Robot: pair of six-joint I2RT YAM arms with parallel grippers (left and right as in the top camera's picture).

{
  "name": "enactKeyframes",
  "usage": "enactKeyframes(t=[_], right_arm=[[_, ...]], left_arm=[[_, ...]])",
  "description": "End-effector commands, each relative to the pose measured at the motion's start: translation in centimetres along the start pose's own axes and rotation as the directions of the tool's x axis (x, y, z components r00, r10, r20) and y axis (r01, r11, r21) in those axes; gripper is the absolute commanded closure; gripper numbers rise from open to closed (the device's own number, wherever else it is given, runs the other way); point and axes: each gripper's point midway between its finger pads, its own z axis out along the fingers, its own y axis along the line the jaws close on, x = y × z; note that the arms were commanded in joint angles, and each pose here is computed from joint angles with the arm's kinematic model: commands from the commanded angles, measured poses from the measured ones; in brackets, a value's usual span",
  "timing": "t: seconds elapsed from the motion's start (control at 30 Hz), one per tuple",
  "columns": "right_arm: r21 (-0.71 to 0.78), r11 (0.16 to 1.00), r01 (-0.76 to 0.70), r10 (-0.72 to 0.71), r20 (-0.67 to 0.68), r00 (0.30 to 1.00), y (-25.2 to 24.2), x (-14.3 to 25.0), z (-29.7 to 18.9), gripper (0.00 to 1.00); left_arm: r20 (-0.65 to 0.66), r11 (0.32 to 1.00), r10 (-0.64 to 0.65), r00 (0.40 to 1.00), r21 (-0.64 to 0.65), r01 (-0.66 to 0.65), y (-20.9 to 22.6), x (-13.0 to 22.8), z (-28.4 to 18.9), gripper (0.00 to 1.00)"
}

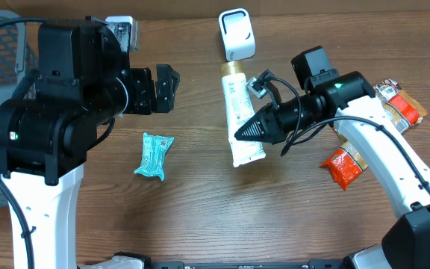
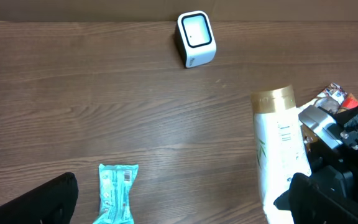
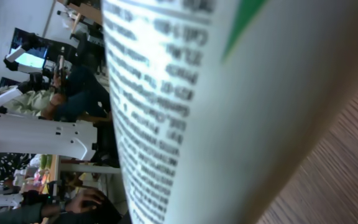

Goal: Scan the item barcode
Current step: 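Lift the white tube and carry it to the white scanner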

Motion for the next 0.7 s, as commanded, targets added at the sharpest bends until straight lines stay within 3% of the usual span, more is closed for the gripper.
enactKeyframes(t=[0.0,0.37,0.57,0.67], right_arm=[[-0.071,0.997,0.043,-0.040,0.037,0.998,1.6,-0.6,-0.5,0.96],[-0.035,0.997,-0.076,0.078,0.087,0.993,0.6,-2.2,-1.8,0.97],[0.242,0.963,-0.123,0.090,0.145,0.985,-0.7,-5.5,-4.2,0.97],[0.465,0.878,-0.116,0.021,0.204,0.979,-2.1,-8.0,-6.8,0.97]], left_arm=[[0.003,1.000,0.023,1.000,0.008,-0.023,-0.2,-0.1,0.0,0.01],[0.002,1.000,0.023,1.000,0.007,-0.023,-0.2,-0.1,0.1,0.00],[0.002,1.000,0.023,1.000,0.008,-0.023,-0.2,-0.1,0.1,0.00],[0.002,1.000,0.023,1.000,0.008,-0.023,-0.2,-0.1,0.1,0.00]])
